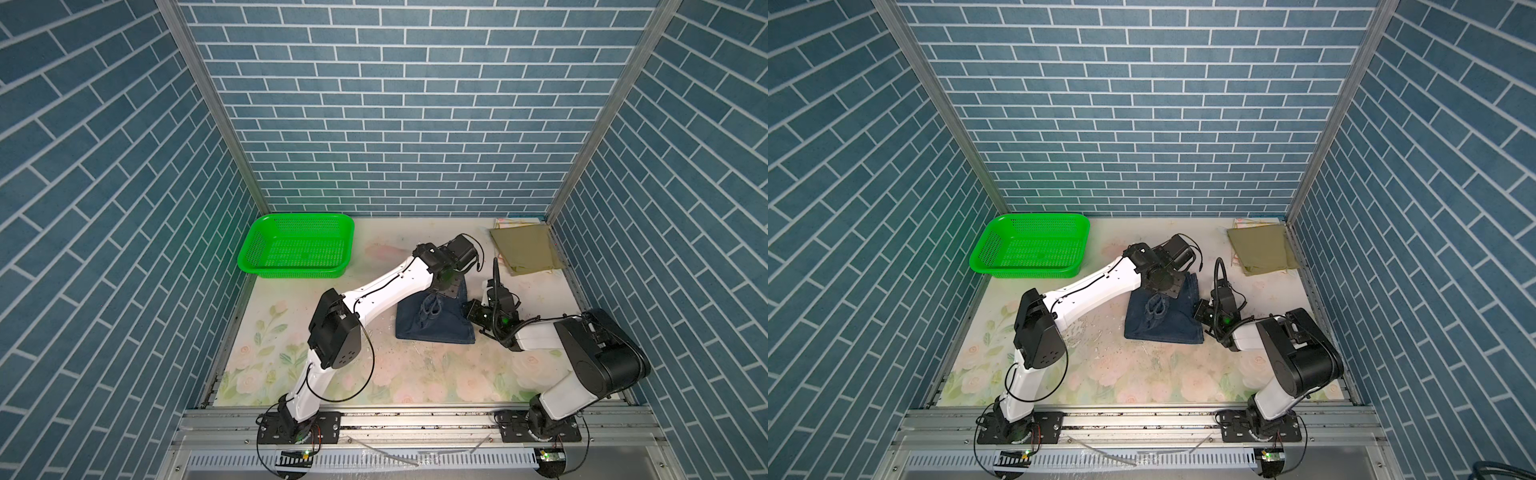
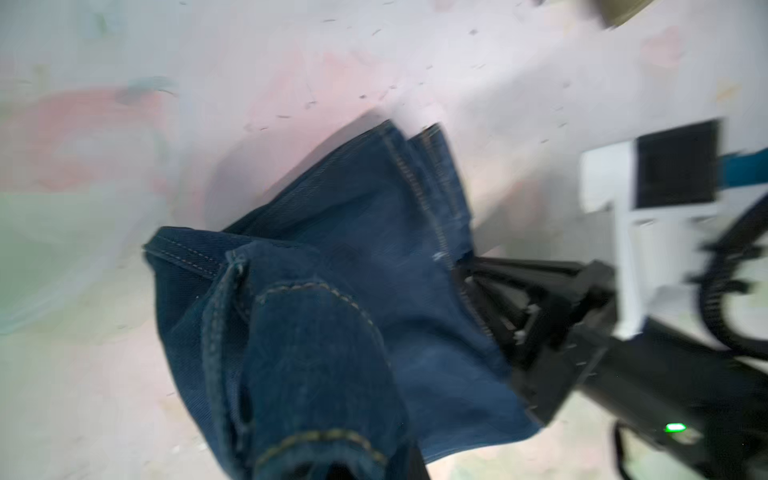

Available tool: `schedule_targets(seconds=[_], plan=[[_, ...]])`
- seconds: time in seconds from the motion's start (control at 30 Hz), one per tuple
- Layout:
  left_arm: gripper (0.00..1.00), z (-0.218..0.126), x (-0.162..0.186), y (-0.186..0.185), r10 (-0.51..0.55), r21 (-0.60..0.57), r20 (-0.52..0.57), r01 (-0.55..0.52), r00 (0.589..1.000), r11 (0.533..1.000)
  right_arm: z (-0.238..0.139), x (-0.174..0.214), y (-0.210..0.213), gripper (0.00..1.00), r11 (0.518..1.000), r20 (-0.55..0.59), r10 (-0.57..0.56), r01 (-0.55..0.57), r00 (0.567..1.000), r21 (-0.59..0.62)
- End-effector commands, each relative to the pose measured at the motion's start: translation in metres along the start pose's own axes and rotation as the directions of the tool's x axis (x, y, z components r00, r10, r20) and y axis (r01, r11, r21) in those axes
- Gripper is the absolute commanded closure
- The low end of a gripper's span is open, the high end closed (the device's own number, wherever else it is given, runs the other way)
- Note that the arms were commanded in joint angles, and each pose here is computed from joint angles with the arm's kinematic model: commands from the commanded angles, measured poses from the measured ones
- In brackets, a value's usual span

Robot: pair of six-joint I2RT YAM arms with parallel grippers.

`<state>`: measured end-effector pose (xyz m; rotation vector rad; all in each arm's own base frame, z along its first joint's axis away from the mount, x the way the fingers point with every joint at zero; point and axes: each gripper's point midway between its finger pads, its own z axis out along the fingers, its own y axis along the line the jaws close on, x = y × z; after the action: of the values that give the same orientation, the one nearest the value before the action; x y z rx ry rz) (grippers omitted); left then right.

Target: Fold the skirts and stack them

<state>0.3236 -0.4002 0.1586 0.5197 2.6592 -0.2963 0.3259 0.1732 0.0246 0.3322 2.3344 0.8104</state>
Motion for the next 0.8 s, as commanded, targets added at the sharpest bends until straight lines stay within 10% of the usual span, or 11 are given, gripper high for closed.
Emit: schedule_targets(seconds=[0.0,0.3,0.57,0.77], plan=[[1.00,0.015,-0.004,-0.028,-0.103,0.147,-0.004,0.102,0.995,0.984,-0.001,0.024,-0.012,0.87,0.998,-0.053,0.050,-0.049,0.997,0.025],[0.95,0.060,0.003,-0.025,-0.240,0.198,-0.056,0.246,0.969,0.949,-0.013,0.018,-0.015,0.70,0.998,-0.002,0.049,-0.049,0.999,0.036],[0.12,0.047,-0.020,-0.039,-0.198,0.243,-0.024,0.198,0.980,0.950,-0.058,0.003,-0.031,0.44,0.983,0.079,-0.008,-0.006,0.997,0.184],[0.06,0.005,-0.044,-0.014,-0.203,0.274,0.055,0.180,0.978,0.945,-0.095,-0.014,-0.040,0.40,0.977,0.130,-0.004,-0.024,0.991,0.213]])
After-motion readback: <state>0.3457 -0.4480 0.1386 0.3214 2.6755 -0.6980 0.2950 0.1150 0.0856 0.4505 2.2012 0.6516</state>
